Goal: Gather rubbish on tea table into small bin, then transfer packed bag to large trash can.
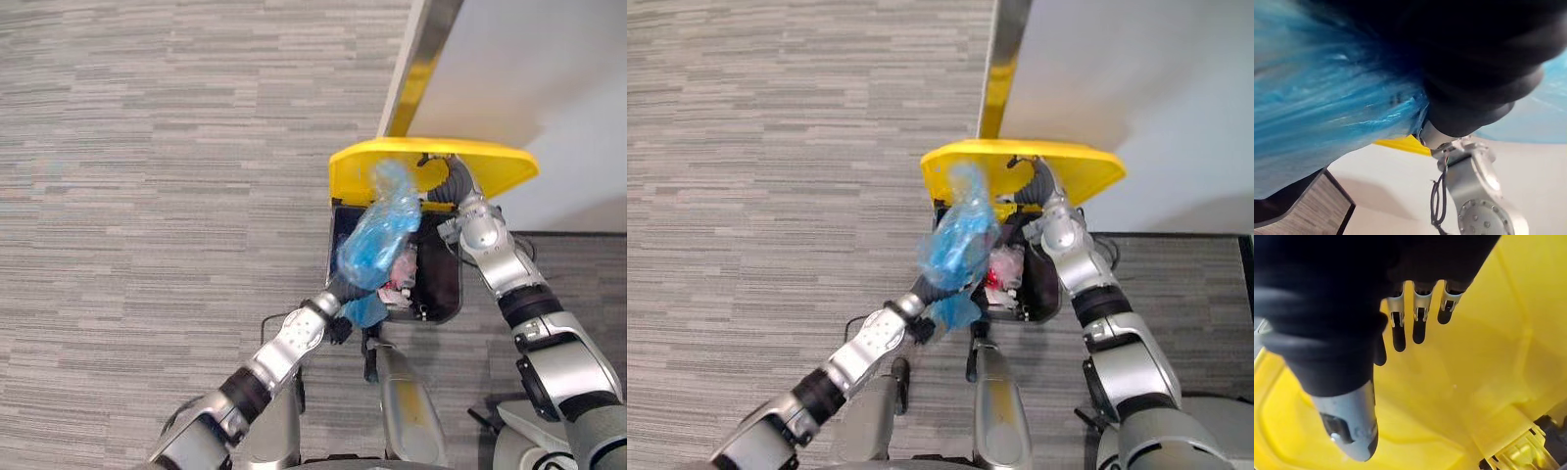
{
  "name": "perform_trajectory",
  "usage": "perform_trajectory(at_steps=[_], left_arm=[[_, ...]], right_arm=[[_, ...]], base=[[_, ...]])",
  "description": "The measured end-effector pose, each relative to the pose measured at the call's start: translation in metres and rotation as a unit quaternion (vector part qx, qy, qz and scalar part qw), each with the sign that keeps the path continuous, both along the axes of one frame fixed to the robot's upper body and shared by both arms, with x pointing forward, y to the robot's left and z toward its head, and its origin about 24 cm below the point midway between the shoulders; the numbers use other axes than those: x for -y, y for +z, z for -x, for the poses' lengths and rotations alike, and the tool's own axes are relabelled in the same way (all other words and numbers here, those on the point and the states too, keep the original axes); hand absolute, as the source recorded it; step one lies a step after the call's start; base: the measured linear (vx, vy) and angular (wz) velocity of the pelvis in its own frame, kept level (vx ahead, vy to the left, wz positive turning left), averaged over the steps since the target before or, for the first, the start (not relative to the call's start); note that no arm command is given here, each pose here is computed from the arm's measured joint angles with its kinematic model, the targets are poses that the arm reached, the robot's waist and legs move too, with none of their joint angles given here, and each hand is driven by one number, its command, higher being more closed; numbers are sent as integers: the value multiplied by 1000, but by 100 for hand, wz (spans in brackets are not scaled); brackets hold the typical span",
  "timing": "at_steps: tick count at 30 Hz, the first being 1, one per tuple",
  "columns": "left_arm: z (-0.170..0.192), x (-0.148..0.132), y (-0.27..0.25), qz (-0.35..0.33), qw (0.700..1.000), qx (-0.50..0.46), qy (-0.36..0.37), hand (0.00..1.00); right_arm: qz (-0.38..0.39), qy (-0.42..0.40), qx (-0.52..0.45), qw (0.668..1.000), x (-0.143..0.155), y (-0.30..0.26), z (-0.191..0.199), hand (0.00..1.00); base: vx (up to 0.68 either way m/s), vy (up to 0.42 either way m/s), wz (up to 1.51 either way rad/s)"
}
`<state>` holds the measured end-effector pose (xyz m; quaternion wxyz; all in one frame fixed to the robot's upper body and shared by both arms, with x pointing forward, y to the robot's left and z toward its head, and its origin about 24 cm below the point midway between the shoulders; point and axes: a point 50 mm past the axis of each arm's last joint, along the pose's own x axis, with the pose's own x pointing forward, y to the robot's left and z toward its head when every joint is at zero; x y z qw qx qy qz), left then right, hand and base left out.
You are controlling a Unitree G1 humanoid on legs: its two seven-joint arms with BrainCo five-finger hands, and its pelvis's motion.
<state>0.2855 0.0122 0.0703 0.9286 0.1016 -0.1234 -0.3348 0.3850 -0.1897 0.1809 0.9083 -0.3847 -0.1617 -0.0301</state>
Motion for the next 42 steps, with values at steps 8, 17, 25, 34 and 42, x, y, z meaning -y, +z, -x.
perform_trajectory(at_steps=[8, 17, 25, 34, 42], left_arm=[[-25, 22, 28, -37, 997, 61, 21, 100], [-44, 35, 43, -56, 995, 69, 41, 100], [-62, 26, 48, -77, 992, 65, 78, 100], [-81, -7, 45, -82, 984, 42, 153, 100], [-87, -16, 47, -92, 979, 42, 179, 100]], right_arm=[[6, 12, 37, 999, -9, 30, -6, 0], [0, 40, 93, 995, -24, 65, -3, 0], [-6, 87, 133, 987, -52, 96, 2, 0], [11, 156, 205, 966, -87, 140, 20, 0], [83, 169, 237, 953, -100, 151, 27, 0]], base=[[-30, -15, -15], [25, -14, -9], [-11, -1, -14], [-6, -4, -4], [34, 1, -1]])
